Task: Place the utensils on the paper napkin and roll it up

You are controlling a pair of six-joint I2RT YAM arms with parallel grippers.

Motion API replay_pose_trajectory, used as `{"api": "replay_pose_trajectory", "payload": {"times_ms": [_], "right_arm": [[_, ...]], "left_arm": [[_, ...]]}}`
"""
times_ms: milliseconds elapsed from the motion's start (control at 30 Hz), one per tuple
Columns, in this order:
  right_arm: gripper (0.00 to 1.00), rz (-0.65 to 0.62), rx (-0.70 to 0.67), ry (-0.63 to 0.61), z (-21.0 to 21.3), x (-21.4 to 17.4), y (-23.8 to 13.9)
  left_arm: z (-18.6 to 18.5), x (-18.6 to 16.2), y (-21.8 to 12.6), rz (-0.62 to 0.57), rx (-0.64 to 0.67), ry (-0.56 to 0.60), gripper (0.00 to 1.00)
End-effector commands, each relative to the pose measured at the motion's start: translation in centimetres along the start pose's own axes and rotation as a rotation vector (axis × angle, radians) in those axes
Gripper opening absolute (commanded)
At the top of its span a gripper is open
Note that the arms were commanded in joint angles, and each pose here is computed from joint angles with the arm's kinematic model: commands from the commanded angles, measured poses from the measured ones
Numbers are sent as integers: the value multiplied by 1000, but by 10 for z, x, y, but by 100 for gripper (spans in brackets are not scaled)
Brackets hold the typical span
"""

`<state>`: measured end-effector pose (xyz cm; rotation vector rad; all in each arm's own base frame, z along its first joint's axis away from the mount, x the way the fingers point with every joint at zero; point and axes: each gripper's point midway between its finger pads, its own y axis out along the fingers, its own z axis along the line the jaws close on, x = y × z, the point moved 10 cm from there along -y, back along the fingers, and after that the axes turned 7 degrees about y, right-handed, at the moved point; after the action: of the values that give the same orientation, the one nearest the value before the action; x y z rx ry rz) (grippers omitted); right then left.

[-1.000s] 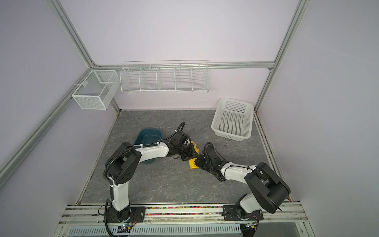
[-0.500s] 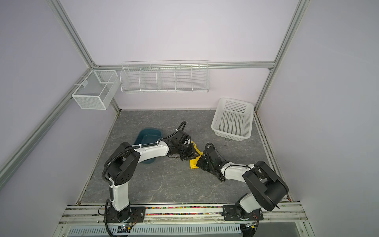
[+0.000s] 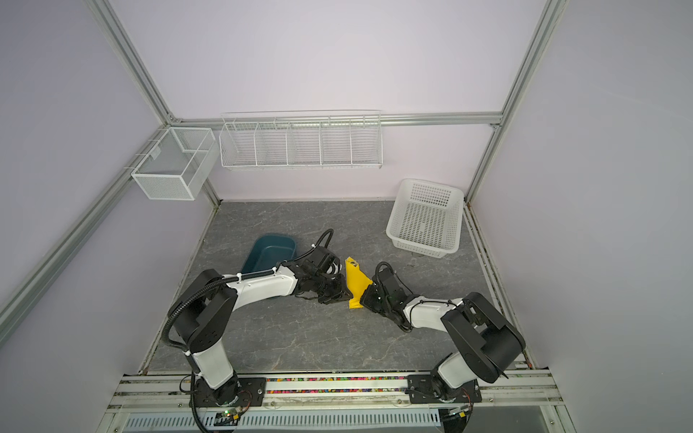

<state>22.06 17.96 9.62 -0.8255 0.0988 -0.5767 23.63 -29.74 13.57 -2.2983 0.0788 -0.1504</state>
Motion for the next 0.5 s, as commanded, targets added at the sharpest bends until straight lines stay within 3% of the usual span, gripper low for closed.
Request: {"api": "replay_pose_trajectory", "payload": {"times_ms": [0,467], "right_arm": [[9,11,-35,15,-11,-1,3],[9,13,-39,7,-10,0,2]], "left_arm": [[-4,-2,9,26,-15,25,15],[9,-1,26,32,18,8,15]]}}
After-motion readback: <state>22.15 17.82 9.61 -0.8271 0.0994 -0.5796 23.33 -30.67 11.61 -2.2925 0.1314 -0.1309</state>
